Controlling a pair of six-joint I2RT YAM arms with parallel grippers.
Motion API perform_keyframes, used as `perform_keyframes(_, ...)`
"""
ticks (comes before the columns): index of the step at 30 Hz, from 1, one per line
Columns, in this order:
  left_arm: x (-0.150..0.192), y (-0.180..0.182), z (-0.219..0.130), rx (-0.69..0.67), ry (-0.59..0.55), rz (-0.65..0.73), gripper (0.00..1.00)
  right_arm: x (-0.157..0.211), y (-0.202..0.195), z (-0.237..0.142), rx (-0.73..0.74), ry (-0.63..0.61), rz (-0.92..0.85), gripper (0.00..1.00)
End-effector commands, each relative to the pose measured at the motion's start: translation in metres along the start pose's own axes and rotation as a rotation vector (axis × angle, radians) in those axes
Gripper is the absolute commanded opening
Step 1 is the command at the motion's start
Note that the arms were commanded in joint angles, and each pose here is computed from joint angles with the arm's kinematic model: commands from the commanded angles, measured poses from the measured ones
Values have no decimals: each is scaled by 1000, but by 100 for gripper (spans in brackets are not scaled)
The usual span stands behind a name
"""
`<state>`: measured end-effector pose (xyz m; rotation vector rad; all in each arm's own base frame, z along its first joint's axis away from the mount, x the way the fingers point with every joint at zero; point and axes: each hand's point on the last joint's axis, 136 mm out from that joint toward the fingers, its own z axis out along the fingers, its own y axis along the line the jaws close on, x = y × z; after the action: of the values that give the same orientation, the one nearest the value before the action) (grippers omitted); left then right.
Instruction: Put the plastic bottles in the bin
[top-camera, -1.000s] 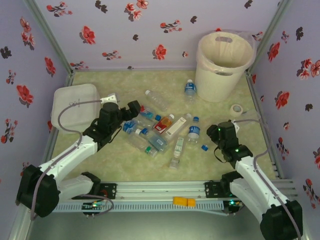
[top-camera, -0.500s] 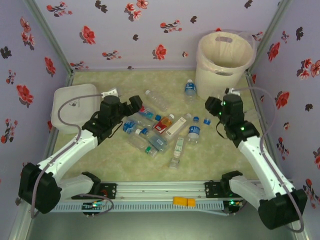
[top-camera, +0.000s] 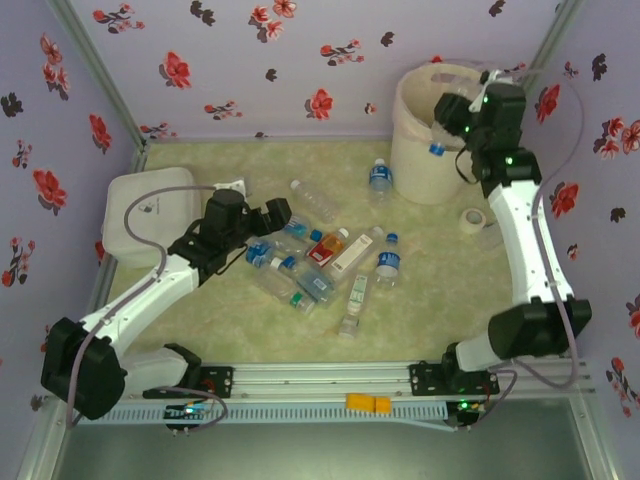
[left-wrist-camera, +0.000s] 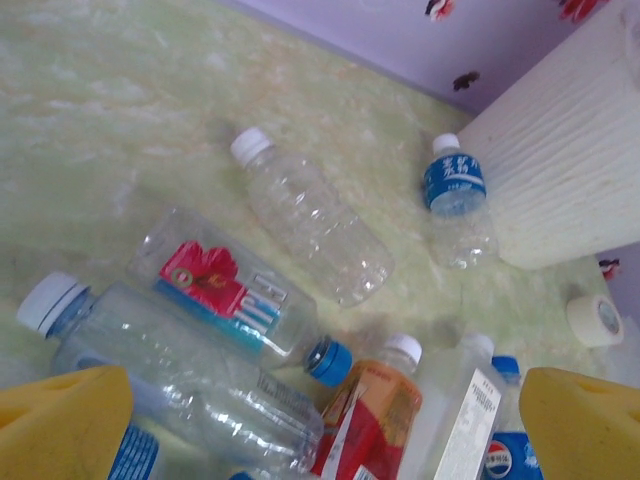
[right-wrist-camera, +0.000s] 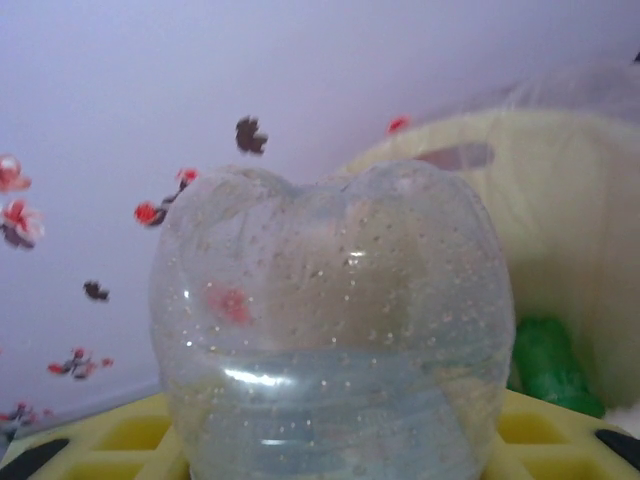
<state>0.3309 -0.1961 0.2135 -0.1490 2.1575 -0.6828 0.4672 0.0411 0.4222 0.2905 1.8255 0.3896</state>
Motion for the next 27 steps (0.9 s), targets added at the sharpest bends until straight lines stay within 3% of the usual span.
perform_keyframes(1, 7, 5, -14, 1, 27, 50, 100, -28, 5, 19, -26, -47, 7, 51)
perform_keyframes(9, 15, 17, -34, -29, 27, 91, 100, -52, -21, 95, 52, -132, 54, 51)
perform_keyframes(18, 11, 24, -34, -41, -30, 76, 100, -8, -52, 155, 131, -27, 115, 56)
perform_keyframes(22, 8, 24, -29, -38, -48, 78, 100, 0, -55, 162, 135, -4, 113, 71)
perform_keyframes(27, 6, 28, -26, -41, -78, 52, 100, -10, -53, 151, 145, -18, 89, 98)
